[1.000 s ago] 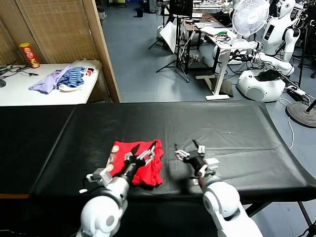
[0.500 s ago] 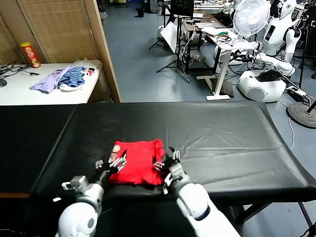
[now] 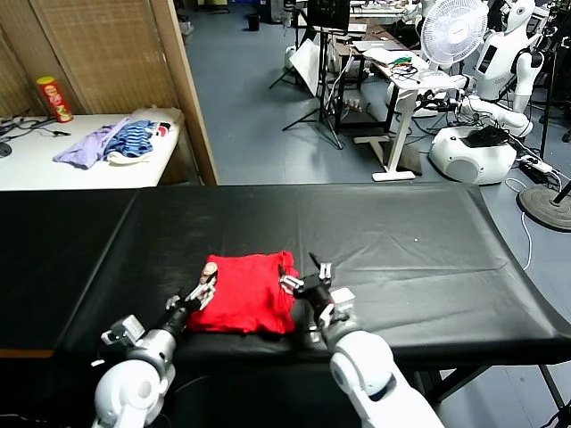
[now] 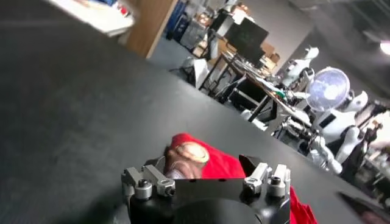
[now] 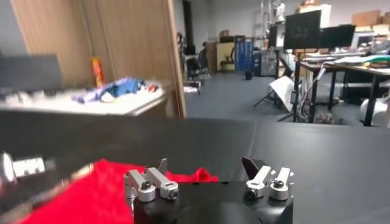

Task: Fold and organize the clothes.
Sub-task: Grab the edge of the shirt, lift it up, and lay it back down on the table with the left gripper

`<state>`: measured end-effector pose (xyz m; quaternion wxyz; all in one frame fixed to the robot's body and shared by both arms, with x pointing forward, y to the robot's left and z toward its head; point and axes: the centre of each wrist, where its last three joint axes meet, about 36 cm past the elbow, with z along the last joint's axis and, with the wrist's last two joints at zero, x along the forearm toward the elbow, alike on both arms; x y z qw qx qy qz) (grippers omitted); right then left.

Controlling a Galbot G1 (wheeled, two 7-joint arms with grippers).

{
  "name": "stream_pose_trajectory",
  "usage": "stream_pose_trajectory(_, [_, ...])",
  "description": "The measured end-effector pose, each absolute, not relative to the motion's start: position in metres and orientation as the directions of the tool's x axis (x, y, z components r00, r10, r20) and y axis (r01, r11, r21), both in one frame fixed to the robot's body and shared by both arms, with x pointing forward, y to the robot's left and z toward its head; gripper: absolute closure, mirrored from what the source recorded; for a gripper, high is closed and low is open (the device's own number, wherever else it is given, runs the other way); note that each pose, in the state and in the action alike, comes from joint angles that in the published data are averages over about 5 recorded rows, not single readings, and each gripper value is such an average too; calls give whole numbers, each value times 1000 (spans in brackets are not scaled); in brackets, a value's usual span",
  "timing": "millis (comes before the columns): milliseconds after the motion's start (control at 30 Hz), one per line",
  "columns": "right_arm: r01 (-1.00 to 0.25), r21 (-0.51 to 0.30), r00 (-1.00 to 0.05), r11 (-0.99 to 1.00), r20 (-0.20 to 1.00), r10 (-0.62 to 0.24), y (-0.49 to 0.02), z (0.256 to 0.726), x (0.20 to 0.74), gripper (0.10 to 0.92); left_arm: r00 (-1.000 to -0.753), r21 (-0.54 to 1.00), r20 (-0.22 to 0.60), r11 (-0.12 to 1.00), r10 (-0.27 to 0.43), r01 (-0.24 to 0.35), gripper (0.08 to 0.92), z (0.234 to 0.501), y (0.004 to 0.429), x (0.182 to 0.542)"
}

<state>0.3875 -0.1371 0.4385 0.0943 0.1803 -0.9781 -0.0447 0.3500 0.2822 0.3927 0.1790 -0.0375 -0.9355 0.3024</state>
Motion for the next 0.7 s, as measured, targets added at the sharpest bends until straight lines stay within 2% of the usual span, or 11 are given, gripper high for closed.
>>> stream_pose_trajectory(167, [-321, 143, -931, 936, 135, -340, -149, 452, 379, 224, -926, -647, 318, 761, 202, -56, 241, 384, 286, 350])
stream_pose_trajectory(267, [-314, 150, -935, 938, 124, -333, -151, 456, 375, 224, -924, -677, 323, 732, 206, -73, 373, 379, 287, 350])
stream_pose_trajectory(367, [-304, 153, -939, 940, 120, -323, -154, 458, 372, 224, -921, -690, 330, 719, 205, -88, 540, 374, 288, 351])
stream_pose_trajectory(533, [-255, 130, -952, 958, 140, -272, -160, 458, 369, 224, -923, -653, 341, 751, 179, -96, 785, 372, 284, 350])
stream_pose_trajectory(600, [-219, 97, -958, 971, 168, -233, -162, 457, 368, 224, -928, -608, 340, 789, 156, -90, 845, 373, 281, 347])
stream_pose_trajectory(700, [-170, 42, -962, 985, 210, -175, -164, 454, 367, 224, -937, -490, 333, 868, 105, -77, 853, 379, 275, 343])
